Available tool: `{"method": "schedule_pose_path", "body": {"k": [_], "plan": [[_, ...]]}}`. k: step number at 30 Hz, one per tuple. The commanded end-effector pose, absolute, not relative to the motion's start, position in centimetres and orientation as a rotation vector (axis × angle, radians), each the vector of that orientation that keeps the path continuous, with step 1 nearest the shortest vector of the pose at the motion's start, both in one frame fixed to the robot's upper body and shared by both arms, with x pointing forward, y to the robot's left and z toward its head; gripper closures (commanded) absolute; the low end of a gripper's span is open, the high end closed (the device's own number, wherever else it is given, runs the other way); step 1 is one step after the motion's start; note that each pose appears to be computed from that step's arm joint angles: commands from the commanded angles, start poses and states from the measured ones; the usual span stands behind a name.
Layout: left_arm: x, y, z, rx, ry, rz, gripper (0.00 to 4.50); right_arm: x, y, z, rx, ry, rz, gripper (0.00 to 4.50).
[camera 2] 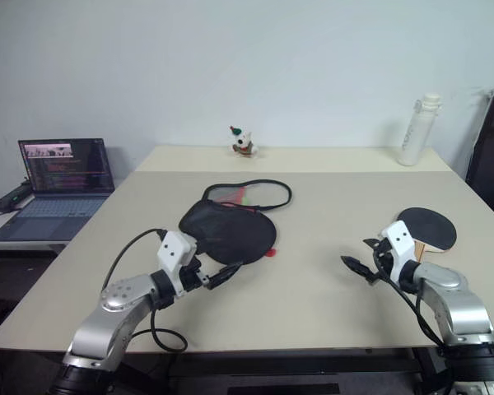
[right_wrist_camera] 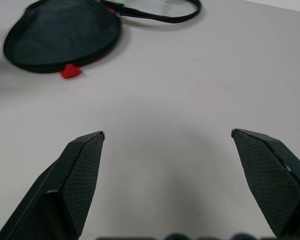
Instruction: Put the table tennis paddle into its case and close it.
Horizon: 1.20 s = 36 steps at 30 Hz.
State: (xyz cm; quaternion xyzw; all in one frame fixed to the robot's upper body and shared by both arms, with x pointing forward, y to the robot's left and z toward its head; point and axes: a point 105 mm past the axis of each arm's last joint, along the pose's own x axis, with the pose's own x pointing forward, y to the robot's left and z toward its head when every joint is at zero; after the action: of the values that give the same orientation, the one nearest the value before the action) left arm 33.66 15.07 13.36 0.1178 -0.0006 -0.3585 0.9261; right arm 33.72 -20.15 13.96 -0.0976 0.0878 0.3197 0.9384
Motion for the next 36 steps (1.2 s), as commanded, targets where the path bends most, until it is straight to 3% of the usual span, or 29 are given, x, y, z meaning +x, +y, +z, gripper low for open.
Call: {"method": "schedule_pose_path", "body": {"k": [1, 5, 12, 18, 24, 36], "plan": [[34.3, 15.4, 14.7, 0.263, -0.052, -0.734, 0.0, 32.4, -20.1, 15.6, -0.21, 0.16, 0.677, 0.04], [35.2, 15.9, 15.4, 0.276, -0.078, -0.749, 0.0, 30.7, -19.0, 15.1, -0.217, 0.207, 0.727, 0.04], [36.3, 17.6, 15.6, 0.31, -0.034, -0.828, 0.0, 28.6, -16.0, 18.2, -0.129, 0.187, 0.825, 0.04], [37.4, 18.3, 14.8, 0.364, 0.046, -0.926, 0.0, 29.0, -12.9, 18.2, -0.114, 0.151, 0.86, 0.04], [38.5, 16.0, 12.5, 0.441, 0.161, -1.067, 0.0, 28.9, -13.5, 18.4, -0.107, 0.127, 0.832, 0.04], [39.5, 16.3, 10.5, 0.518, 0.306, -1.116, 0.0, 29.3, -13.9, 18.6, -0.106, 0.099, 0.772, 0.04]]}}
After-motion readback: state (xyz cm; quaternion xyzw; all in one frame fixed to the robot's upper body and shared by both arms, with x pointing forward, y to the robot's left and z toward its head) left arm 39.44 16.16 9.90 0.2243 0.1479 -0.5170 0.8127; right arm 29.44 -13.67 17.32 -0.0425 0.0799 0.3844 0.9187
